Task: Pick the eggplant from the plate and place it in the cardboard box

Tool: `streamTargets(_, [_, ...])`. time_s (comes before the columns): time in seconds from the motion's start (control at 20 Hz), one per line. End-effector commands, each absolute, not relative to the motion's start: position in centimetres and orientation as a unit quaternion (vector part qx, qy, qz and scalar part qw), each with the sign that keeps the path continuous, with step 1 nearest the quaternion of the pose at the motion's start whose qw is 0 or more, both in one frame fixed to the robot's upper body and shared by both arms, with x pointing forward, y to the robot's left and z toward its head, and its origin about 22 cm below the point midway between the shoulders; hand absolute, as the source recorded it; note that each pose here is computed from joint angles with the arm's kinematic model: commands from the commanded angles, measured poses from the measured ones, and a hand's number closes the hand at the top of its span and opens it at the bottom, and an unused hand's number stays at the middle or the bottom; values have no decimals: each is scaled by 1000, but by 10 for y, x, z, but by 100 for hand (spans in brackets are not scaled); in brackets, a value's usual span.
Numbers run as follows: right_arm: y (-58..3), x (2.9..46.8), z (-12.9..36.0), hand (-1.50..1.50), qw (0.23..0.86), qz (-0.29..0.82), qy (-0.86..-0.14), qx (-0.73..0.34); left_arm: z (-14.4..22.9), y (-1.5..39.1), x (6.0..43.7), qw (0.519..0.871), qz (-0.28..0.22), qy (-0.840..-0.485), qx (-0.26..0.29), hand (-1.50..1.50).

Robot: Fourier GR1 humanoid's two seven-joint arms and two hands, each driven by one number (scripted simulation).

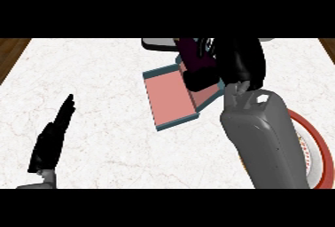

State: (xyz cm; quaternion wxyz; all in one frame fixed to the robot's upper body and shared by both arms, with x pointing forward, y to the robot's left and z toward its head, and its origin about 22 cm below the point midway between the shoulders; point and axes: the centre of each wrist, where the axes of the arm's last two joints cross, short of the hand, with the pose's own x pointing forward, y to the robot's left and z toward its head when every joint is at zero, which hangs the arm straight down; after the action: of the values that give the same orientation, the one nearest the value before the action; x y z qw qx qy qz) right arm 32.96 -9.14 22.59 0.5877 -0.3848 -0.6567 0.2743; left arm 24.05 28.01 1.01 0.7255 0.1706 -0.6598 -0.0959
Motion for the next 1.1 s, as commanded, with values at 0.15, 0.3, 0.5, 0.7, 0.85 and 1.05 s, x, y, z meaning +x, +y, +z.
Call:
streamTargets(0.15, [-59,380,197,150,623,295,-617,-381,10,285,233,724,-95,-662,169,0])
streamTargets(0.3, [-64,396,172,150,639,314,-590,-380,0,279,232,720,-109,-667,158,0])
streamTargets(0.5, [-60,415,155,-150,677,271,-578,-366,11,295,246,722,-107,-664,164,0])
streamTargets(0.7, [-60,422,129,-150,673,266,-590,-358,-4,281,261,723,-99,-662,173,0])
streamTargets(0.85, [-58,427,128,-150,667,214,-620,-353,13,284,257,720,-108,-665,164,0])
streamTargets(1.05, [-78,434,147,-150,651,93,-676,-334,13,276,253,720,-103,-667,163,0])
